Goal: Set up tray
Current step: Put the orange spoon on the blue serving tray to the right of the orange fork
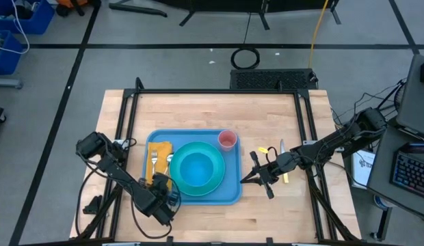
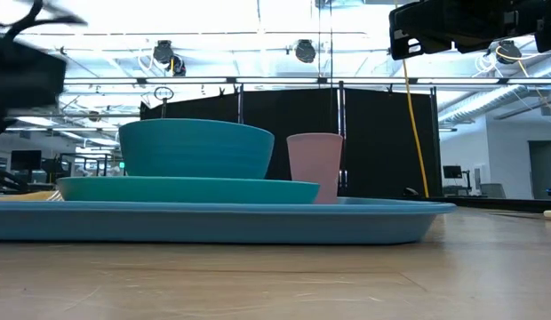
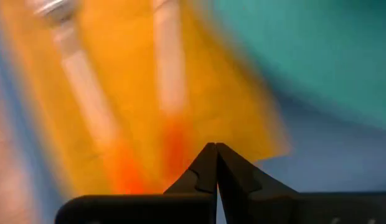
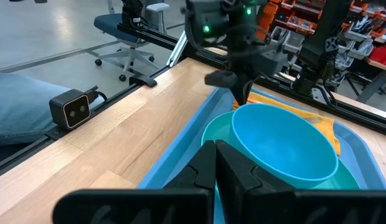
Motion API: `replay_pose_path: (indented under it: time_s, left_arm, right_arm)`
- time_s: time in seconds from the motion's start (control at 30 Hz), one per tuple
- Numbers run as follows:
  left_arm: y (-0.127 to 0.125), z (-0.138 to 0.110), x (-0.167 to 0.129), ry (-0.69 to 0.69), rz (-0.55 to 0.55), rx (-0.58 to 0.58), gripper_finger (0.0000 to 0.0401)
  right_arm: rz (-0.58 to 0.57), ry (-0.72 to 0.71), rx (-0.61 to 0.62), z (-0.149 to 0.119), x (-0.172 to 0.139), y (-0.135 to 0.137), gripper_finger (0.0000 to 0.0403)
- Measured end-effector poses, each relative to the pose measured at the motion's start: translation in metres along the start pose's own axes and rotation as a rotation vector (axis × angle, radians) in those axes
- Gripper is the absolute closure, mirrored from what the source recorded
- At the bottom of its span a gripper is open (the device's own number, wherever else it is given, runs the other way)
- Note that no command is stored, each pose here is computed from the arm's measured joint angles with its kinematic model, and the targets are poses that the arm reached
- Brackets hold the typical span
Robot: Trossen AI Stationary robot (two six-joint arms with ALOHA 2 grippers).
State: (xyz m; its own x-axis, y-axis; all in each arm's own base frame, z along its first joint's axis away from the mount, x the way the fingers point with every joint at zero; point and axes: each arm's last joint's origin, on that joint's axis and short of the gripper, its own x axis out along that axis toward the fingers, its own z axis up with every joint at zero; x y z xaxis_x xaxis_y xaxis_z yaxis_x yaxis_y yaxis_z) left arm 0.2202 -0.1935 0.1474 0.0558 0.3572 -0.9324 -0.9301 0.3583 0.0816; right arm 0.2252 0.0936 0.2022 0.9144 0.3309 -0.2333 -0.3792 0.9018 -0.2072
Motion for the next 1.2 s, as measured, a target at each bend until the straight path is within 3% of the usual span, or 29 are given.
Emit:
replay_pose_path:
  time_s: [0.13,0.47,0.9,1.2]
  left_arm:
    - [0.001,0.007,-0.009,-0.071,0.03,0.018,0.0396]
    - [-0.002,0.021,-0.006,-0.049,0.073,0.001,0.0382]
    - [0.002,0.027,0.006,-0.059,0.107,0.036,0.0271]
    - [0.007,0.026,0.019,-0.054,0.103,0.027,0.0254]
  right_arm:
    - [0.0,0.001,0.0,0.0,0.0,0.0,0.0403]
    - [0.0,0.006,0.0,-0.001,0.0,0.0,0.0403]
    - [-0.001,0.008,0.007,-0.001,0.0,0.0,0.0403]
    - [-0.001,0.008,0.007,-0.001,0.0,0.0,0.0403]
